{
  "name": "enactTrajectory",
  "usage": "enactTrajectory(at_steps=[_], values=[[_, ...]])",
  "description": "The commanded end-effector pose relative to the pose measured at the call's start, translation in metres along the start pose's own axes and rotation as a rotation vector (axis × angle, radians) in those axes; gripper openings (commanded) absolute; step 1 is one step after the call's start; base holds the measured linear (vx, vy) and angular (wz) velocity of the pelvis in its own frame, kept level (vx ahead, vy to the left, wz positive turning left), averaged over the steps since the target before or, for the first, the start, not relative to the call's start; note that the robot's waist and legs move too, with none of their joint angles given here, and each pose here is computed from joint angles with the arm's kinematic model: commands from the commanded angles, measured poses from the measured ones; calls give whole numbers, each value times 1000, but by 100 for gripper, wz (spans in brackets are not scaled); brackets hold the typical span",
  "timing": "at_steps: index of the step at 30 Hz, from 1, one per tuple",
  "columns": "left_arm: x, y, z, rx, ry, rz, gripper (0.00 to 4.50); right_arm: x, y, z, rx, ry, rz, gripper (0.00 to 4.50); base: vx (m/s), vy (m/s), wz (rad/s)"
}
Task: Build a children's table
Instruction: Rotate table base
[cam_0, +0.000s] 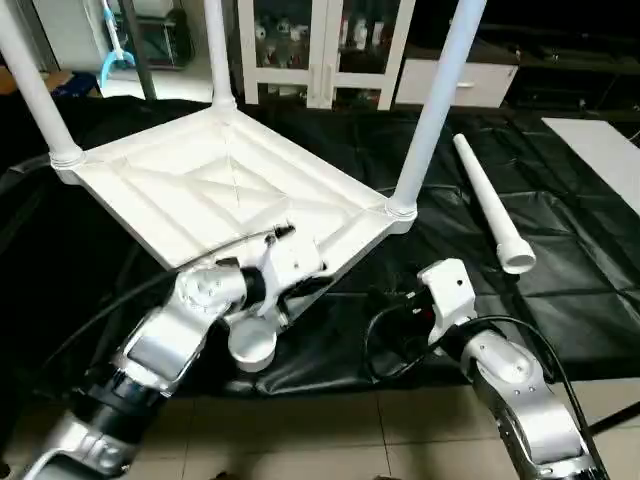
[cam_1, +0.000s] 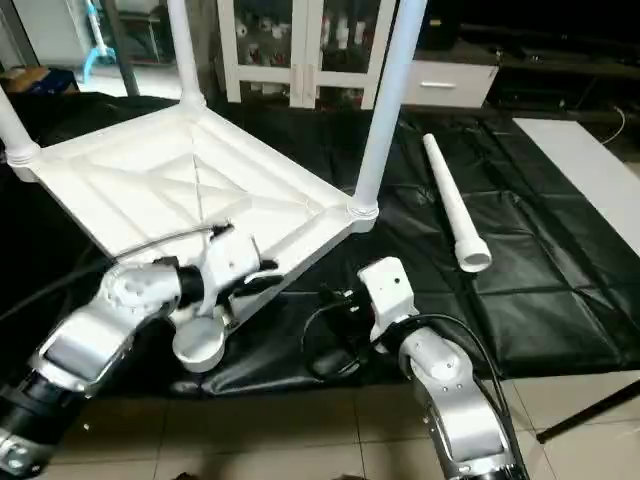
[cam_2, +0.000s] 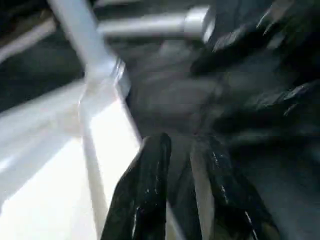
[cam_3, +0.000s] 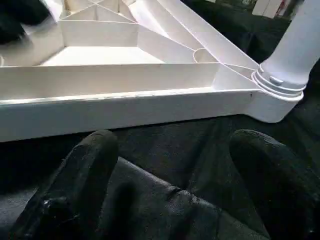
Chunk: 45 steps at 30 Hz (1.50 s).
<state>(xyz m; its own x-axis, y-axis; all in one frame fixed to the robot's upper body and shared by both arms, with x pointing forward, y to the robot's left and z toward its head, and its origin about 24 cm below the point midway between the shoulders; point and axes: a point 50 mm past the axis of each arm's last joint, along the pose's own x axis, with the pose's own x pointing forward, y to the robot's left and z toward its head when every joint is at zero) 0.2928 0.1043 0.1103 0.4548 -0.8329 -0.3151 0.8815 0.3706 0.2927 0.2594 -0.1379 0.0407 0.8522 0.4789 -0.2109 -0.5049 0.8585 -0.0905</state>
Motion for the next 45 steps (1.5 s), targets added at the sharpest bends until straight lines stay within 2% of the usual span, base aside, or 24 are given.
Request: enactTrajectory(at_steps=[1,4,5,7,13,20,25,27,36,39,43,45], values=[[-12,0,2,-14,14,-84,93,-4,-4,2,-5,-12,-22,399,0,0,0],[-41,-8,-14,-61,172,-258,93,-4,-3,1,-4,-10,-20,399,0,0,0],[-53,-10,-21,-74,248,-292,93,-4,-3,1,-4,-10,-19,399,0,0,0],[-66,-8,-28,-85,325,-299,93,-3,-3,1,-5,-10,-17,399,0,0,0],[-76,-1,-38,-30,443,-269,93,-1,-1,2,-8,-13,-10,399,0,0,0],[-61,1,-41,65,465,-229,93,-1,-2,3,-13,-15,-10,399,0,0,0],[-48,-2,-42,103,441,-227,93,-2,-3,3,-17,-15,-16,399,0,0,0],[-39,0,-42,148,431,-188,93,-2,-4,3,-19,-16,-19,399,0,0,0],[-9,23,-41,239,392,11,93,-2,-4,4,-33,-17,-19,399,0,0,0],[8,30,-41,259,363,81,93,-3,-6,4,-42,-17,-26,399,0,0,0],[24,30,-32,251,304,101,93,-5,-10,5,-57,-17,-49,399,0,0,0],[30,25,-18,216,217,80,93,-6,-17,9,-68,-20,-82,399,0,0,0]])
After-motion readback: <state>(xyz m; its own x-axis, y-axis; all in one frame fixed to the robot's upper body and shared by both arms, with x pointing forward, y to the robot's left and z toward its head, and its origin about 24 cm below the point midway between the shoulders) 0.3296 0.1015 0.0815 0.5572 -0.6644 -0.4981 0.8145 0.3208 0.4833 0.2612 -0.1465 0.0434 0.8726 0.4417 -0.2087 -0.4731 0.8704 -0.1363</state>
